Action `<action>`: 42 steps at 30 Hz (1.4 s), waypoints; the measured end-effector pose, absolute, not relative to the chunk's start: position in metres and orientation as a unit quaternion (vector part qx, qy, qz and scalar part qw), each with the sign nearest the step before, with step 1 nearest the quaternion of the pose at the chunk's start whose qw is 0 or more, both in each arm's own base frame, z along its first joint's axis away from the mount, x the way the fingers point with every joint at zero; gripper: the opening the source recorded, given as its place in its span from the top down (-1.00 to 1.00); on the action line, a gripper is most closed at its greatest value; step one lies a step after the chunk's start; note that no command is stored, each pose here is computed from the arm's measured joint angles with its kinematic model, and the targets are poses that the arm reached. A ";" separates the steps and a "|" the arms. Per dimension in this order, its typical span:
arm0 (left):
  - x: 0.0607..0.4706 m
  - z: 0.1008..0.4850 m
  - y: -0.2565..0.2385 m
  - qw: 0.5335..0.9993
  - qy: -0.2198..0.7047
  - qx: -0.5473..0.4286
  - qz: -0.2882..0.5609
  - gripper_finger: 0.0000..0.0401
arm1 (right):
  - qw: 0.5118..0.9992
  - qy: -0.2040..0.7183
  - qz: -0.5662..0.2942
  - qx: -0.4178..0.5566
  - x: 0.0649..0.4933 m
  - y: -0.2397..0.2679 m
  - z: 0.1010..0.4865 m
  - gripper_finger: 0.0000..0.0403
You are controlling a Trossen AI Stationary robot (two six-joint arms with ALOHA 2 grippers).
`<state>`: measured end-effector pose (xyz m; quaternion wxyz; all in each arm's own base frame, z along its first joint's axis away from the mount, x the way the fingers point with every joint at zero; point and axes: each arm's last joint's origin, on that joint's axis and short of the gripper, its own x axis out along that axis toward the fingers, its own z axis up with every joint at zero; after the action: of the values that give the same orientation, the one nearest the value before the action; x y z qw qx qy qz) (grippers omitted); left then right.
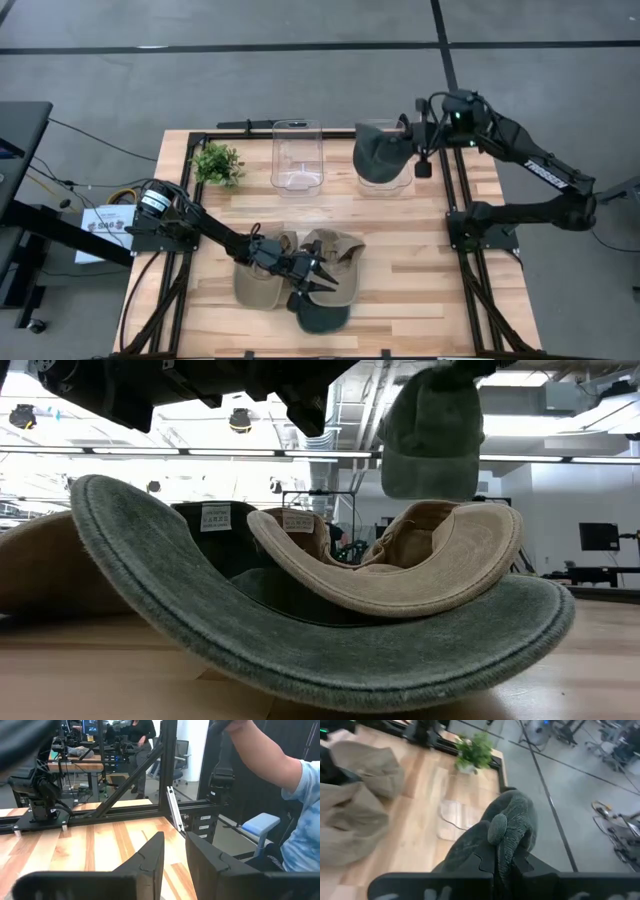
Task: Pick & Place hat
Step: Put the right black cap into the right transparent bin
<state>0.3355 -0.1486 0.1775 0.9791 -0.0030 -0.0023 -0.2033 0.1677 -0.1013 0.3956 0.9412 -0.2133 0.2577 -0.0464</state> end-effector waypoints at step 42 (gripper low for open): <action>0.336 0.179 -0.148 0.982 -0.010 -0.004 -0.190 0.62 | 0.934 0.346 0.019 -0.089 0.175 -0.249 0.289 1.00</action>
<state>0.3358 -0.1477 0.1789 0.9817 -0.0044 -0.0095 -0.1903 0.1749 -0.2492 0.2889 0.9336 -0.0893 0.3464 0.0191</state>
